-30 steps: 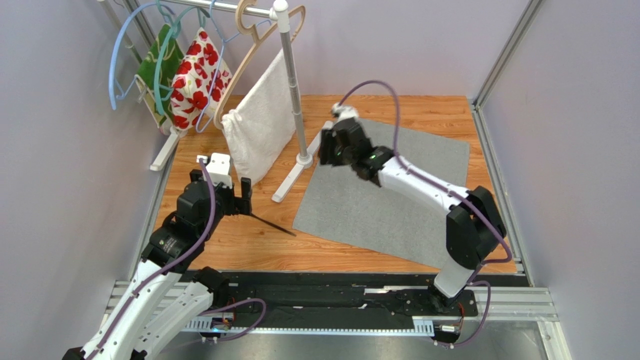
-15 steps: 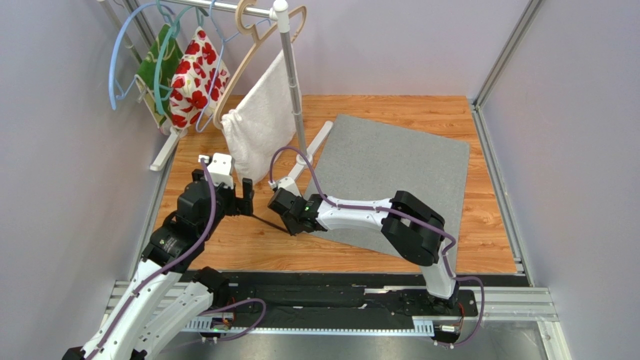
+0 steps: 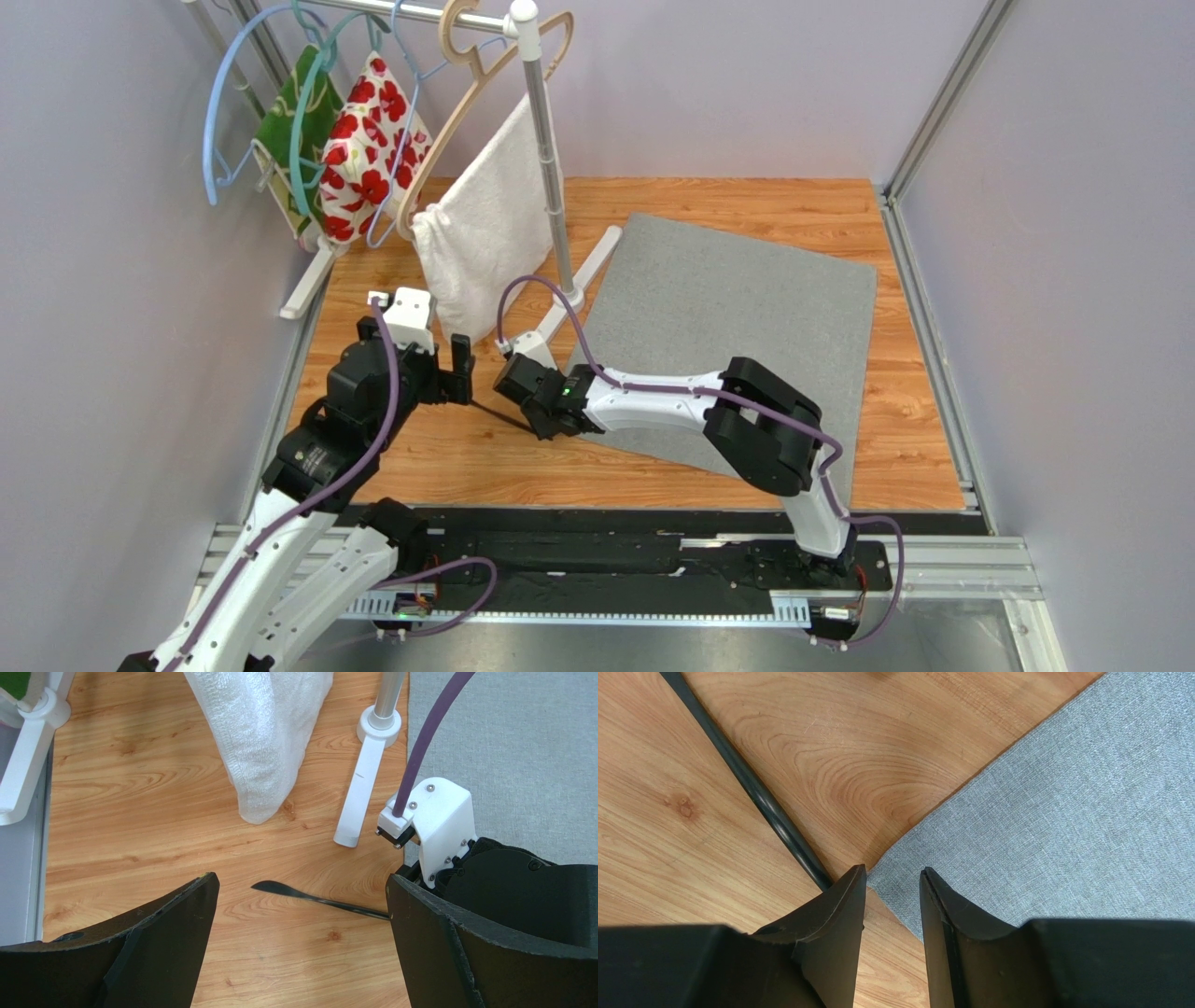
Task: Fold the napkin, place the utensils inside, and roll it up
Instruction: Fold the napkin
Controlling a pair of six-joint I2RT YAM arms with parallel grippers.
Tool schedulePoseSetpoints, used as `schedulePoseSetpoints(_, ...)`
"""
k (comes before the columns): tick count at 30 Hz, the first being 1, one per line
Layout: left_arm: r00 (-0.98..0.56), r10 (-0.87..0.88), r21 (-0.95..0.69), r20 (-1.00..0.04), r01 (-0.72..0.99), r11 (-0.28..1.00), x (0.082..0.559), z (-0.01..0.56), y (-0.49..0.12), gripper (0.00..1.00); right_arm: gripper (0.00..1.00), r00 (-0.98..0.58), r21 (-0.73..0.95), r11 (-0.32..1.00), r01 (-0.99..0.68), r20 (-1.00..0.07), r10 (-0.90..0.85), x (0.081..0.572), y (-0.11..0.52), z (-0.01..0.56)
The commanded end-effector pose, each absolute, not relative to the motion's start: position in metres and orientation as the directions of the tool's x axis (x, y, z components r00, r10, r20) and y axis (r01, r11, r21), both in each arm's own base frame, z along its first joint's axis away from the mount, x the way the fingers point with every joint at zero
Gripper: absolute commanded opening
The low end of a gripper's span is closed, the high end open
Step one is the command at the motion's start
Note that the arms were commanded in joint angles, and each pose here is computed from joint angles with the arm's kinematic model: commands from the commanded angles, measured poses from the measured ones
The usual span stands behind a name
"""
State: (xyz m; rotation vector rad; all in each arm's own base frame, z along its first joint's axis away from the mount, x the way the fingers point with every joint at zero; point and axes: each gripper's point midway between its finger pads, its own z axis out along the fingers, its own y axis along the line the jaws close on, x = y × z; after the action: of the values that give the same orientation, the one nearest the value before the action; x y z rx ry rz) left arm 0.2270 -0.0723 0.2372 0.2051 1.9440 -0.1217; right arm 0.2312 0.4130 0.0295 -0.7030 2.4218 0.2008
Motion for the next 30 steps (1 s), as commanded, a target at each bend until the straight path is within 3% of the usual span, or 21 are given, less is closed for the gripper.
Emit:
schedulePoseSetpoints(1,-0.334,0.073,0.000,-0.940,0.213,0.977,0.229,0.244,-0.076,0.98,0.38,-0.670,-0.003,0.854,-0.521,-0.619,-0.410,0.236,0.428,0.039)
schedulePoseSetpoints(23,-0.336,0.074,0.006,-0.939,0.200,0.980,0.229,0.243,-0.073,0.98,0.33,-0.759,0.034,0.869,-0.493,-0.505,-0.411,0.210,0.409,-0.005)
schedulePoseSetpoints(30,-0.335,0.077,0.011,-0.939,0.194,0.981,0.230,0.244,-0.072,0.98,0.08,-0.763,0.023,0.869,-0.494,-0.490,-0.421,0.213,0.401,-0.010)
